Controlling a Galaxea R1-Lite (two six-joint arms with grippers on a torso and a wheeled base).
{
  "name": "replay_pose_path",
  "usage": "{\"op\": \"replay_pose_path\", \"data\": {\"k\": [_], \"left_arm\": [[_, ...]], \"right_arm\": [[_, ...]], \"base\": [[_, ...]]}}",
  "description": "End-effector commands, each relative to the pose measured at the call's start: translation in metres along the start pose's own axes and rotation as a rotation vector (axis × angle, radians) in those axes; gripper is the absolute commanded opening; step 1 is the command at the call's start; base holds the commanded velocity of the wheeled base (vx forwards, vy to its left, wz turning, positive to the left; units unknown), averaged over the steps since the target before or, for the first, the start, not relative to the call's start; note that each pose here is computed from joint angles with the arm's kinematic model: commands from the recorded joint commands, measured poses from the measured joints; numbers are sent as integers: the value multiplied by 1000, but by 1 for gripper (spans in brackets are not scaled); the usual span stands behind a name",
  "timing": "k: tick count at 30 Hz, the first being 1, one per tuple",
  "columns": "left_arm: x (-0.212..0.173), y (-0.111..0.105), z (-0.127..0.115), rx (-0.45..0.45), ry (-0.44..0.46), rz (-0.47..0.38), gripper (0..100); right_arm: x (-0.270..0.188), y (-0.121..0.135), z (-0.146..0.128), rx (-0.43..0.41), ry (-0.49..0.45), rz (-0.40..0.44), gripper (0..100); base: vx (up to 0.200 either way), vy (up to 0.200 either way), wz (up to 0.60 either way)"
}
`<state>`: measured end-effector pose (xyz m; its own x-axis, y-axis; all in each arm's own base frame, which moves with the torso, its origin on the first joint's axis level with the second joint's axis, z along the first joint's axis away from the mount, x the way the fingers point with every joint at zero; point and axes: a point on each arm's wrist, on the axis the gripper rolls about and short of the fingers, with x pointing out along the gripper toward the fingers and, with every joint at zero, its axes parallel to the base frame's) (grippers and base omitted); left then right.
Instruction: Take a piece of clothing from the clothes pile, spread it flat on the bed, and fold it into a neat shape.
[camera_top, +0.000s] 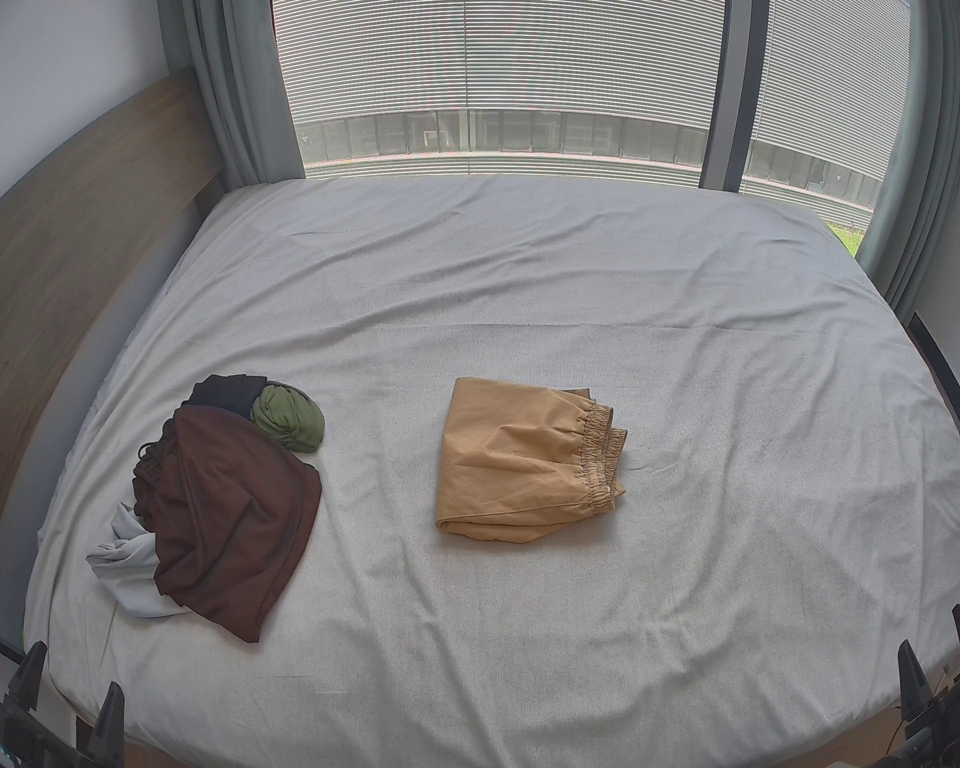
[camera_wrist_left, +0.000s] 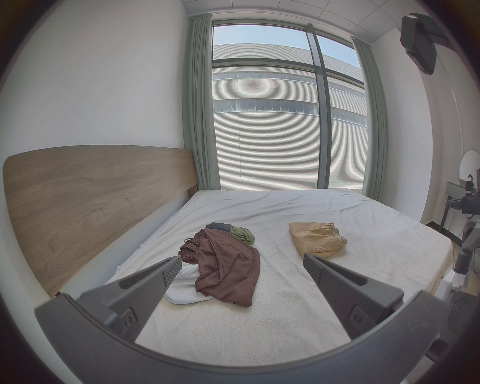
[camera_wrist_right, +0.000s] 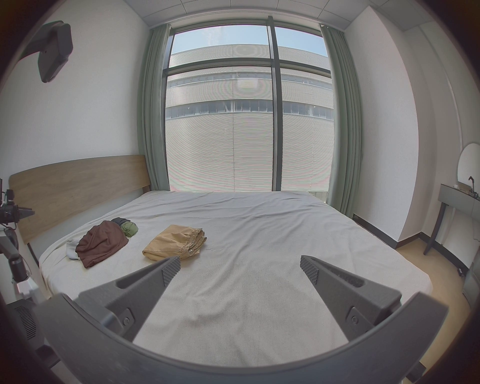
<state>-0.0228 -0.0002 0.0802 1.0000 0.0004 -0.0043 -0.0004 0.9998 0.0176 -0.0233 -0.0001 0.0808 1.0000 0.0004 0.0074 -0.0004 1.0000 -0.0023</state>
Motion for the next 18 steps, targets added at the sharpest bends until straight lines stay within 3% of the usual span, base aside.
{"op": "replay_pose_path", "data": {"k": [1, 18], "left_arm": [[1, 0, -5, 1, 6, -2, 100], [0, 0, -5, 4, 5, -1, 100]], "right_arm": [[0, 0, -5, -2, 4, 3, 100], [0, 0, -5, 1, 6, 6, 100]], "base": [[0, 0, 0], [0, 0, 0]]}}
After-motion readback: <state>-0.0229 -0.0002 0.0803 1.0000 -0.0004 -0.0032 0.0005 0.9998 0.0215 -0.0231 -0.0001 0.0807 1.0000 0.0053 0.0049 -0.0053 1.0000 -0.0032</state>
